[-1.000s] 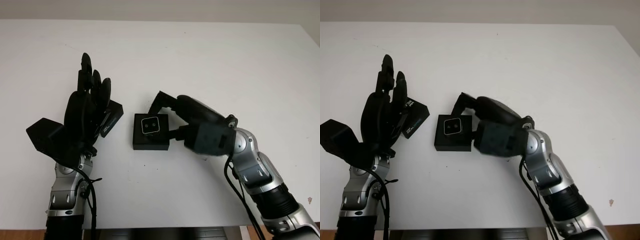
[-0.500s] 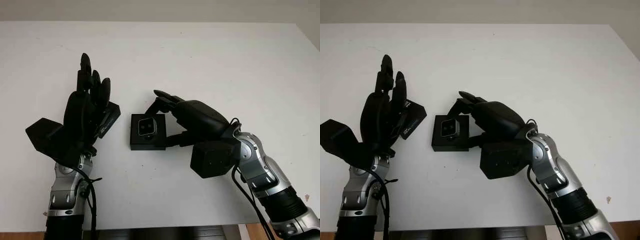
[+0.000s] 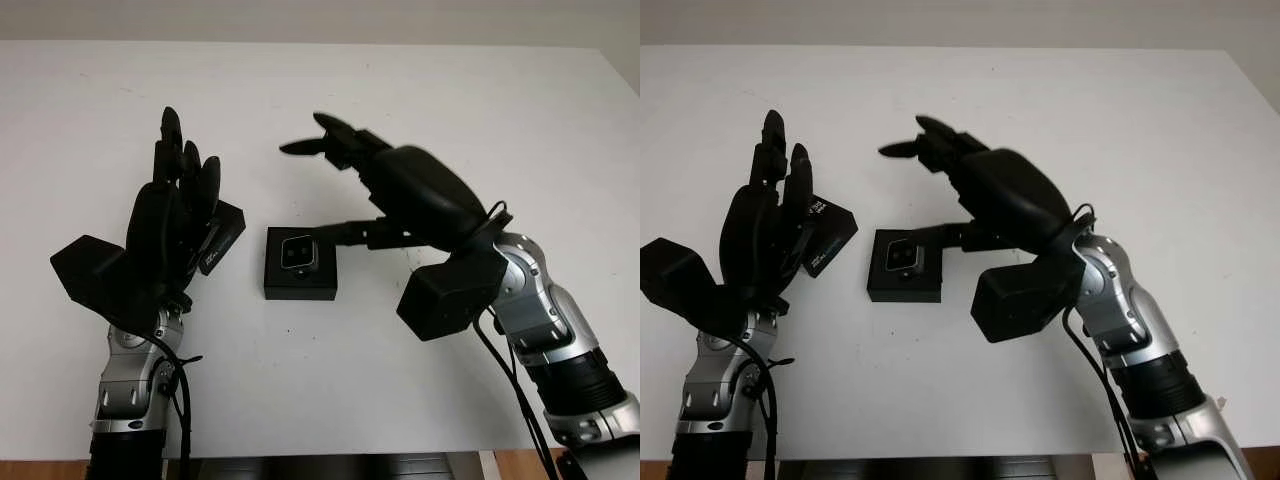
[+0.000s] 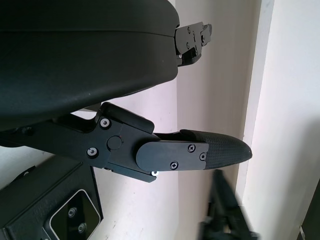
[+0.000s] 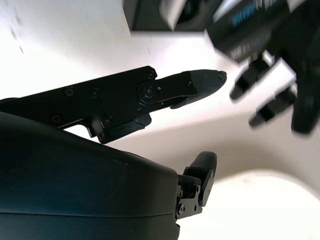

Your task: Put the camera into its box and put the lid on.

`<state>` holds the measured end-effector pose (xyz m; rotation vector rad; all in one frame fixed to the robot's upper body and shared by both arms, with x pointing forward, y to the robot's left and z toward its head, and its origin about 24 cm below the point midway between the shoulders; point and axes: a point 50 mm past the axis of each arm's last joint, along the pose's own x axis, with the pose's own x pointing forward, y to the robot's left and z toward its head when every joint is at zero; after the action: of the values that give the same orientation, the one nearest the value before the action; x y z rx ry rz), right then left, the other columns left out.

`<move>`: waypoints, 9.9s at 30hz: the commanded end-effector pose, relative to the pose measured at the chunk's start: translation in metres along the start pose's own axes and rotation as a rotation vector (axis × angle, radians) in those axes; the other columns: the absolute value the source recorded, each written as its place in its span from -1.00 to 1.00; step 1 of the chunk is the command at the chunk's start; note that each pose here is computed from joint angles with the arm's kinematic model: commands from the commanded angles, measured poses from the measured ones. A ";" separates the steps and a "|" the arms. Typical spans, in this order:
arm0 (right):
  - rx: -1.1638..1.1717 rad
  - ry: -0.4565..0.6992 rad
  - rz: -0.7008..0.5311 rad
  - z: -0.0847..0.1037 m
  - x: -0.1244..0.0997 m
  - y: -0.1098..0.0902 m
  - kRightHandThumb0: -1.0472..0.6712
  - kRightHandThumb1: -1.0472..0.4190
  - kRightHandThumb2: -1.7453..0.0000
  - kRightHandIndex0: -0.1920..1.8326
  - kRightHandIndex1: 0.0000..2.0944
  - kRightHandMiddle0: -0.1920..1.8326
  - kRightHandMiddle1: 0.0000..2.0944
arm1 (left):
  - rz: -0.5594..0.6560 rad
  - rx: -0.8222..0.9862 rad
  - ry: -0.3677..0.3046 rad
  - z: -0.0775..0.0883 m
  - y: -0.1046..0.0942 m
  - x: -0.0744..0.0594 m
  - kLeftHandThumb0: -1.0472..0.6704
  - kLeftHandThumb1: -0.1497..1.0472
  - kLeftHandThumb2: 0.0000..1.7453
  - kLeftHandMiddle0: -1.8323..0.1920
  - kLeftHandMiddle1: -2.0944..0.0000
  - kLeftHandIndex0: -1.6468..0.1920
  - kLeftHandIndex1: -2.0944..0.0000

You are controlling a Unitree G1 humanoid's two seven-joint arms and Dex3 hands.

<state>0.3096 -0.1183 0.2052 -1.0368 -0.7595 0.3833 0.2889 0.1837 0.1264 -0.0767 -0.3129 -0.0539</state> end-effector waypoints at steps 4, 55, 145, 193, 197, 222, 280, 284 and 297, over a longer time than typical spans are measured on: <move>-0.036 -0.041 -0.012 0.002 0.004 -0.009 -0.55 -1.00 0.81 -0.60 -0.89 -0.89 -0.15 | 0.005 0.015 -0.012 0.002 0.003 -0.002 -0.67 1.00 -0.55 1.00 1.00 1.00 1.00; -0.293 -0.123 0.617 -0.038 -0.062 0.074 -0.85 -1.00 0.34 -1.00 -1.00 -1.00 -1.00 | 0.027 0.029 -0.050 0.014 0.012 -0.003 -0.62 1.00 -0.56 1.00 1.00 1.00 1.00; 0.464 0.197 -0.069 -0.051 -0.028 -0.012 -0.64 -1.00 0.26 -0.97 -0.95 -0.95 -0.95 | -0.861 1.490 0.365 0.041 0.077 0.084 -0.54 0.61 -0.94 0.98 0.95 0.98 0.98; 0.503 0.250 -0.015 -0.052 -0.033 -0.004 -0.66 -1.00 0.27 -1.00 -0.99 -1.00 -0.97 | -0.520 1.095 0.215 0.045 0.057 0.084 0.05 0.84 -0.94 0.45 -0.29 0.45 -0.29; 0.503 0.257 -0.011 -0.052 -0.034 -0.003 -0.66 -1.00 0.27 -1.00 -1.00 -1.00 -0.96 | -0.494 1.085 0.248 0.050 0.055 0.086 0.02 0.83 -0.94 0.47 -0.30 0.46 -0.32; 0.535 0.257 -0.005 -0.046 -0.028 0.008 -0.67 -1.00 0.25 -1.00 -1.00 -1.00 -0.99 | -0.514 0.784 0.530 0.099 0.027 0.075 -0.01 0.78 -0.93 0.49 -0.52 0.44 -0.37; 0.534 0.265 -0.073 -0.041 -0.027 0.012 -0.71 -1.00 0.27 -1.00 -1.00 -1.00 -0.99 | -0.493 0.584 0.645 0.052 -0.015 0.041 0.05 0.82 -0.93 0.52 -0.49 0.47 -0.46; 0.543 0.273 -0.068 -0.041 -0.027 0.013 -0.72 -1.00 0.27 -1.00 -1.00 -1.00 -0.99 | -0.487 0.596 0.645 0.050 -0.018 0.041 0.06 0.83 -0.93 0.53 -0.46 0.48 -0.46; 0.563 0.270 -0.075 -0.039 -0.026 0.014 -0.72 -1.00 0.28 -1.00 -1.00 -1.00 -1.00 | -0.483 0.584 0.612 0.043 -0.025 0.040 0.05 0.87 -0.93 0.58 -0.47 0.54 -0.46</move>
<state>0.3232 -0.1540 0.1696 -0.5198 -0.3939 0.3520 0.3143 0.1662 0.1836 0.5959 0.2953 -0.4223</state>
